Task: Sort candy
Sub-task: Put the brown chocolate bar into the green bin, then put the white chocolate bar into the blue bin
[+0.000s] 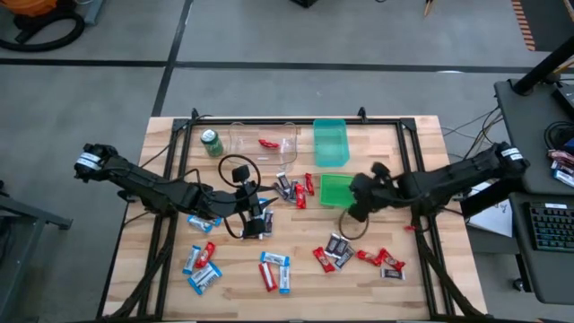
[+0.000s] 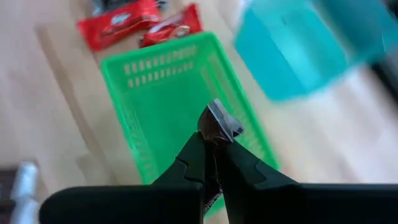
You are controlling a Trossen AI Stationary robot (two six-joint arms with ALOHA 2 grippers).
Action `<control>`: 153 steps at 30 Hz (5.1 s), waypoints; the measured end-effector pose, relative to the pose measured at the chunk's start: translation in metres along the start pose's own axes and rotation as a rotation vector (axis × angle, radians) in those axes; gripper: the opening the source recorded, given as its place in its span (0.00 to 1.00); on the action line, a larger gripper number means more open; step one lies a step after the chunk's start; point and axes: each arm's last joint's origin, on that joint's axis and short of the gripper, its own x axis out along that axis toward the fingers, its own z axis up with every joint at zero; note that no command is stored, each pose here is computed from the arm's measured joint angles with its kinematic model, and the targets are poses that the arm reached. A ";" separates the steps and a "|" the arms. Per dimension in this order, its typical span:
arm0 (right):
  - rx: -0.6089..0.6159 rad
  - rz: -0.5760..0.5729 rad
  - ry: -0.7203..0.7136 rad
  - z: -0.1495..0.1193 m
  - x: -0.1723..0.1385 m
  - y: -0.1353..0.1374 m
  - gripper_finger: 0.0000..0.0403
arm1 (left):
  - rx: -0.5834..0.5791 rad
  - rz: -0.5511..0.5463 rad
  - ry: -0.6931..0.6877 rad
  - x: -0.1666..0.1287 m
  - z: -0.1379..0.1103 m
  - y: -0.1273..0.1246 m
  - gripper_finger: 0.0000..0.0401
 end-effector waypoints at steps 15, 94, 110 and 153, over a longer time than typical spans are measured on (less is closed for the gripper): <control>-0.510 -0.017 -0.070 0.024 0.038 0.005 0.06 | 0.000 0.000 0.001 0.000 0.000 0.000 0.28; -0.061 0.121 -0.181 0.030 0.012 0.019 0.47 | -0.484 0.348 0.821 0.078 -0.109 -0.029 0.47; -0.061 0.123 -0.181 0.030 0.012 0.019 0.47 | -0.439 0.272 0.848 0.075 -0.103 -0.029 0.05; -0.060 -0.007 -0.621 0.016 -0.057 0.077 0.47 | -0.156 0.275 -0.138 0.201 0.010 0.100 0.02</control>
